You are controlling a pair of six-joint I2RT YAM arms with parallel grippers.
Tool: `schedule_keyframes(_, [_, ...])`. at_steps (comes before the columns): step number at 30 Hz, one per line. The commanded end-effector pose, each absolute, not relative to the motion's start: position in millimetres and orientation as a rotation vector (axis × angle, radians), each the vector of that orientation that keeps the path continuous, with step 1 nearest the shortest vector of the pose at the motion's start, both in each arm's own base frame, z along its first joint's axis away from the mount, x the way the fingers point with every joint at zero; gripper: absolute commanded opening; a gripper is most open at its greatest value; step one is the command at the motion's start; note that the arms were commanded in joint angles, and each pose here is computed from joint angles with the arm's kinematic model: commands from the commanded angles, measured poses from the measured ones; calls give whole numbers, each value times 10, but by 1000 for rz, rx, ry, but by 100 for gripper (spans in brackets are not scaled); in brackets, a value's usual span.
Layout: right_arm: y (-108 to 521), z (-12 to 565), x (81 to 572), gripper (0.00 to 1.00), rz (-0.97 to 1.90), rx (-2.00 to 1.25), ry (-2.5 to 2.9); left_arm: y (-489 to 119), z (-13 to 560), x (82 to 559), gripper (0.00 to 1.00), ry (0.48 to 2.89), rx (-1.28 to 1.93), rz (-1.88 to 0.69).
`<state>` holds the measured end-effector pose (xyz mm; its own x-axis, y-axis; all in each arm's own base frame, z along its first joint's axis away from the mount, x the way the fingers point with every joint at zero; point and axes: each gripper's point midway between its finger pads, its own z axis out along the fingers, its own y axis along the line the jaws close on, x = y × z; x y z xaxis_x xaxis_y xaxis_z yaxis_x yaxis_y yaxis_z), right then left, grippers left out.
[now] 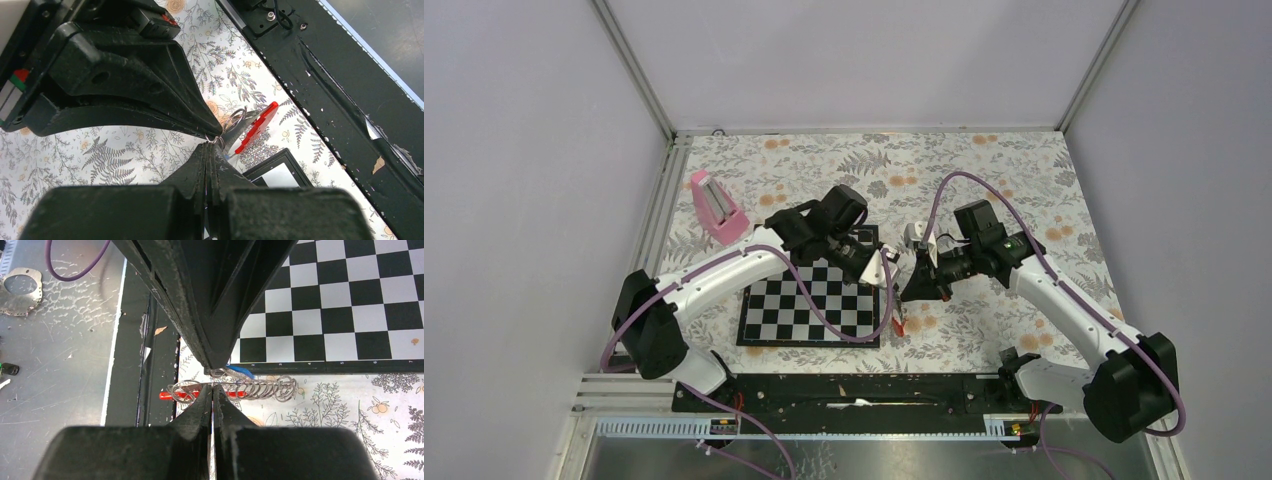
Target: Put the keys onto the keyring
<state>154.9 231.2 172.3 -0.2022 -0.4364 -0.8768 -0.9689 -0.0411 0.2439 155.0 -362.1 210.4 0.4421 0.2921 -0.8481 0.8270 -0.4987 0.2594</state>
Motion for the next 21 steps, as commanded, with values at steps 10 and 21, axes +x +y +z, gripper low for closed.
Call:
schedule_keyframes(10, [2398,1890,1599,0,1223,-1485,1607,-3637,2242,1451,0,837,2002,-1021])
schedule_keyframes(21, [2376,1884,1604,0,1220,-1469,1617,-3584,2194,1424,0,838,2016,-1011])
